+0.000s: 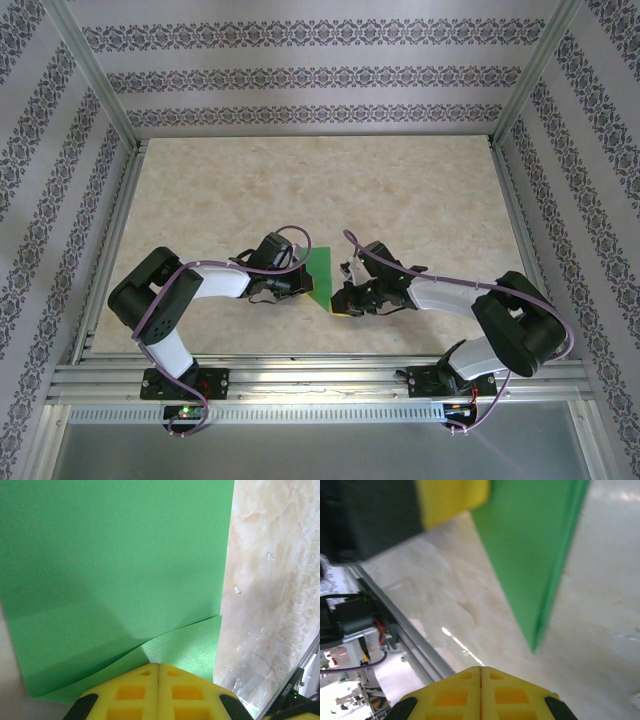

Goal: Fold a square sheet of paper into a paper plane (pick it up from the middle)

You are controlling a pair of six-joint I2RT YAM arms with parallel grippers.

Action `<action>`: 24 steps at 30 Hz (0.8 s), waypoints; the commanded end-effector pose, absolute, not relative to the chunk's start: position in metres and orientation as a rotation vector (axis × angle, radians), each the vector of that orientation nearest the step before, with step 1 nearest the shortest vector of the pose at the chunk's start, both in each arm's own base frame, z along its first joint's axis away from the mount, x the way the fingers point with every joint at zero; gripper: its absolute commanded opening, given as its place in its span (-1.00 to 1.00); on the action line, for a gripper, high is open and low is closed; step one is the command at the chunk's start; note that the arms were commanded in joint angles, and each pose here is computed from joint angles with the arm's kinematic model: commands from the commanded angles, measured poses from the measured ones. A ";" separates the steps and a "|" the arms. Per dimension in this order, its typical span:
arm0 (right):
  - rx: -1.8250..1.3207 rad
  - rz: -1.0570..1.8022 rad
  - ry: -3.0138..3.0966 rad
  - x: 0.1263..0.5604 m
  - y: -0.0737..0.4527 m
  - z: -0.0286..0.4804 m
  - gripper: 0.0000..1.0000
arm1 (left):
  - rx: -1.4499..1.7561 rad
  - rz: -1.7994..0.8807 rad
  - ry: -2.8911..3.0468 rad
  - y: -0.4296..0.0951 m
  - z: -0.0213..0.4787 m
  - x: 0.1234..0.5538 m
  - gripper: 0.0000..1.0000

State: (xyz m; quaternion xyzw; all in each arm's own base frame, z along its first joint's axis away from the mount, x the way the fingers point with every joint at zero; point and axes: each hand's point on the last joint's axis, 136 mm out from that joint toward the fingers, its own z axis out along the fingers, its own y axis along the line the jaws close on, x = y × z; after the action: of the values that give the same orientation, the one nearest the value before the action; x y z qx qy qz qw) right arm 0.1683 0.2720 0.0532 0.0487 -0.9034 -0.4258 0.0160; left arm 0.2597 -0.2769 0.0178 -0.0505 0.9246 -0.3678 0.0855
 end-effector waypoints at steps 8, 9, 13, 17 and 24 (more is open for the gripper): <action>0.077 -1.278 -2.813 0.206 0.292 0.045 -0.86 | -0.232 -1.020 2.806 -0.263 0.003 0.254 -1.00; 0.070 -1.267 -2.815 0.208 0.293 0.042 -0.85 | -0.233 -1.023 2.805 -0.264 0.003 0.254 -1.00; 0.041 -1.197 -2.817 0.205 0.288 0.025 -0.85 | -0.229 -1.042 2.789 -0.267 0.008 0.256 -1.00; 0.019 -1.067 -2.829 0.191 0.271 0.002 -0.89 | -0.196 -1.054 2.756 -0.270 0.023 0.263 -1.00; -0.005 -0.995 -2.832 0.181 0.258 -0.016 -0.94 | -0.115 -1.122 2.705 -0.285 0.058 0.269 -0.89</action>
State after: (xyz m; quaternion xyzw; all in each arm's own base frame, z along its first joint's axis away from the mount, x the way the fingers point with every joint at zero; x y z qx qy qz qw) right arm 0.1957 0.2818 0.0134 0.0169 -0.9217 -0.3847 0.0474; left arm 0.2657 -0.2800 0.0378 -0.0537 0.9222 -0.3716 0.0923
